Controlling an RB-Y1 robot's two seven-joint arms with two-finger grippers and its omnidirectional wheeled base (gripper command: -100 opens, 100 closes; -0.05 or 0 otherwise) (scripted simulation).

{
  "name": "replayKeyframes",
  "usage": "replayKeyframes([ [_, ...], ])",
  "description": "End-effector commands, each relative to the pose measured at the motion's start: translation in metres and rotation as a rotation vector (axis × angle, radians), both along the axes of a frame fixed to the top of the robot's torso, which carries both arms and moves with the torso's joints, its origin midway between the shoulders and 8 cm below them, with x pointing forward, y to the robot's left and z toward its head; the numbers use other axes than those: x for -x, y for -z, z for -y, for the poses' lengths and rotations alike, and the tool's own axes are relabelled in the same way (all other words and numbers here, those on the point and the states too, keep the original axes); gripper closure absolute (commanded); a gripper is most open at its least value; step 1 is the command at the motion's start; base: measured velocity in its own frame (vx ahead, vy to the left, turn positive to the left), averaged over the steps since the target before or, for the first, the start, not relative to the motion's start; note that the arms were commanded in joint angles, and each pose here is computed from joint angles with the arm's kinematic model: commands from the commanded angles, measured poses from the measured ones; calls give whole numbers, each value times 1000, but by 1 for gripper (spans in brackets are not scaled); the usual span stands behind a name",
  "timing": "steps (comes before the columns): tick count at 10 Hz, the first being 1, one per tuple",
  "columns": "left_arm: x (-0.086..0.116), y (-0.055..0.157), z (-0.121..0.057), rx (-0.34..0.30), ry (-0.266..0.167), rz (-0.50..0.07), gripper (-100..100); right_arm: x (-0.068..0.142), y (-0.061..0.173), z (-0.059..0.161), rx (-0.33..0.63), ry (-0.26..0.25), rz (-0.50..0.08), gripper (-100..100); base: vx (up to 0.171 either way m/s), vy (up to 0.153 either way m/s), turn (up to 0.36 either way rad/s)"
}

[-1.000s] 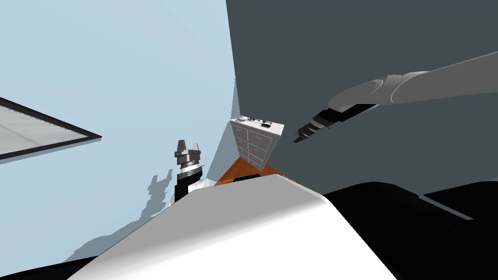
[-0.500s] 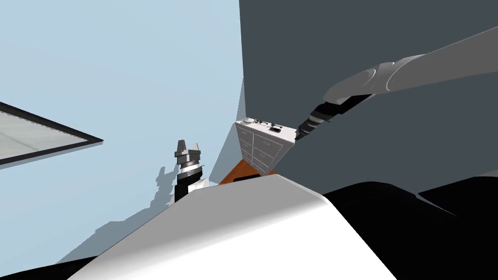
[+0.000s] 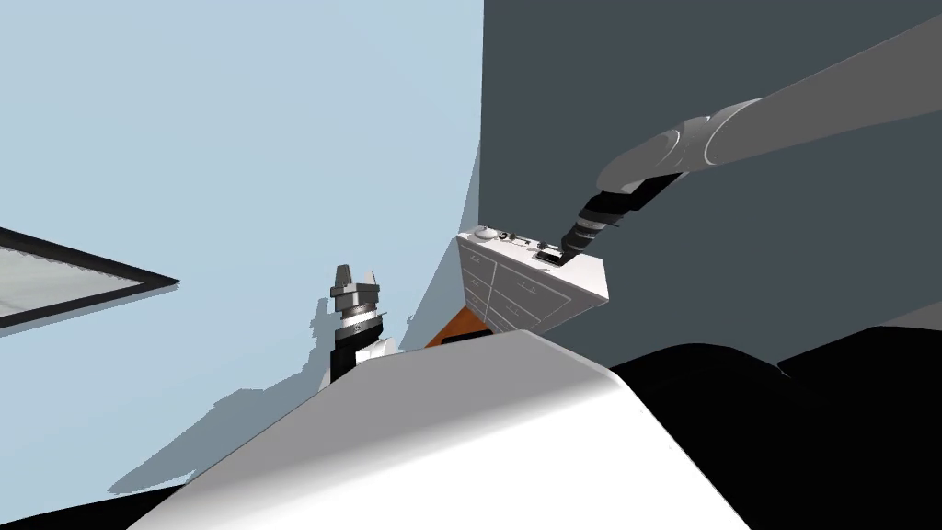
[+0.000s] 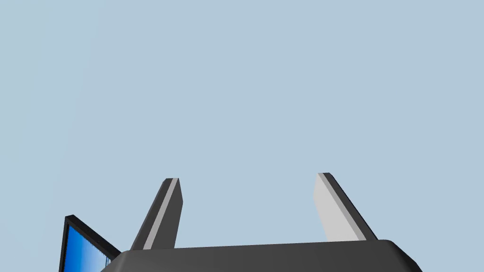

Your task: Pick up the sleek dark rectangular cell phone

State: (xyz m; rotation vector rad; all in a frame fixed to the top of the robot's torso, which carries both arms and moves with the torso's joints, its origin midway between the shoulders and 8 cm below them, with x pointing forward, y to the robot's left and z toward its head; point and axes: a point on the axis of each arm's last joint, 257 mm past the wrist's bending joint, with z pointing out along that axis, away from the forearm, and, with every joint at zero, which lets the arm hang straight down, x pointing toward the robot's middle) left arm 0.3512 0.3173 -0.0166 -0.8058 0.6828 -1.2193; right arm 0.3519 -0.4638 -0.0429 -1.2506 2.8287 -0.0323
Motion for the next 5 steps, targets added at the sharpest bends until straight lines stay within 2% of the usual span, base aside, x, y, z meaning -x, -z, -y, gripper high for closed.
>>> replayKeyframes([
  [1,0,0,0,0,0,0,0,0,0,0,0,0,0,-100,71,42,19],
  [2,0,0,0,0,0,0,0,0,0,0,1,0,-2,0,16,9,-1],
  [3,0,0,0,0,0,0,0,2,13,7,-2,1,1,-100,14,20,14],
  [5,0,0,0,0,0,0,0,5,26,15,-5,2,4,-100,5,33,5],
])
